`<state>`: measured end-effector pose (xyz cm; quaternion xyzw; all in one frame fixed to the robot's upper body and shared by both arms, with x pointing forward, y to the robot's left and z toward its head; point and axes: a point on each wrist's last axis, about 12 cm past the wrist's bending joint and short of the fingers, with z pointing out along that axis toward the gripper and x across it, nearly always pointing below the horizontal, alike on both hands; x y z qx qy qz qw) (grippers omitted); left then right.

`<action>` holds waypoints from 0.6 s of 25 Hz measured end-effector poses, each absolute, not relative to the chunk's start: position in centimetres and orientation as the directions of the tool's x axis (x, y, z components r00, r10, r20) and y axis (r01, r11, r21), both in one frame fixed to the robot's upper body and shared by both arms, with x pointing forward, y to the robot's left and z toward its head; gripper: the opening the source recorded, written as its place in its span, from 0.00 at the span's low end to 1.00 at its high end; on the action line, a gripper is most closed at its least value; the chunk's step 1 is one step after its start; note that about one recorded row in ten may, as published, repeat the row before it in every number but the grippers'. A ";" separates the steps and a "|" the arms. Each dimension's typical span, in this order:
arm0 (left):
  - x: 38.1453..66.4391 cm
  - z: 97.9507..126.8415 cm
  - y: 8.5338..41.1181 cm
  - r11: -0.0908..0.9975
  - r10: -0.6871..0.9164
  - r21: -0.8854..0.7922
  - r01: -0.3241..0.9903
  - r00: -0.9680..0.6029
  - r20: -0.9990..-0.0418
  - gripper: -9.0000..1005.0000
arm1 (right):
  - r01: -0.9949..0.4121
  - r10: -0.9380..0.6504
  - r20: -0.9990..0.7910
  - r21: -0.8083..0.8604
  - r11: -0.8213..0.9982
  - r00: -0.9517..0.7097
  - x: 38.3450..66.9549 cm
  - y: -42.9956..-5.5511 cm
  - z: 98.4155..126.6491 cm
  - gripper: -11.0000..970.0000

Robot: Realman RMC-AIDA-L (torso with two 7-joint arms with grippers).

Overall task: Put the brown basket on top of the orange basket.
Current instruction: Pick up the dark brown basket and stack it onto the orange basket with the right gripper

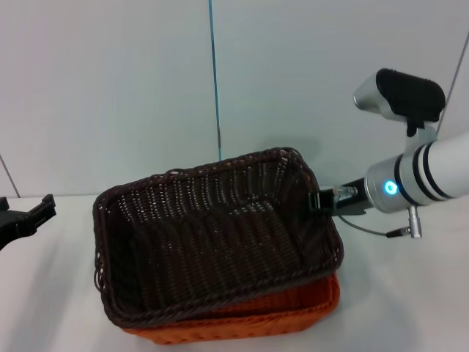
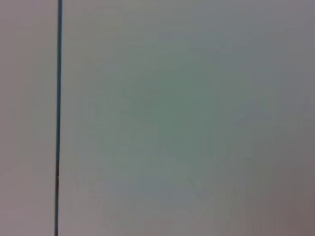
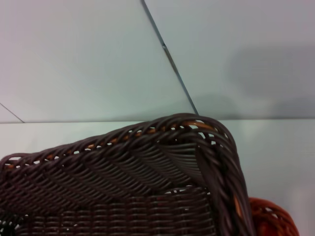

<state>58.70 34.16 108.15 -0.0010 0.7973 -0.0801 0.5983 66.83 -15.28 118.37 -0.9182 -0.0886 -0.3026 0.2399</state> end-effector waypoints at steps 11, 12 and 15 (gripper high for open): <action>58.9 108.3 34.2 0.987 -0.100 -0.131 0.093 -0.278 -0.955 0.89 | 0.281 0.016 0.578 -0.373 -0.884 0.816 66.2 -16.1 117.0 0.15; 58.9 108.3 34.1 0.987 -0.100 -0.131 0.094 -0.278 -0.955 0.89 | 0.283 0.018 0.577 -0.372 -0.884 0.816 66.2 -16.1 117.0 0.15; 58.9 108.4 34.1 0.987 -0.100 -0.130 0.094 -0.278 -0.955 0.89 | 0.287 0.027 0.576 -0.366 -0.885 0.817 66.1 -16.0 116.8 0.15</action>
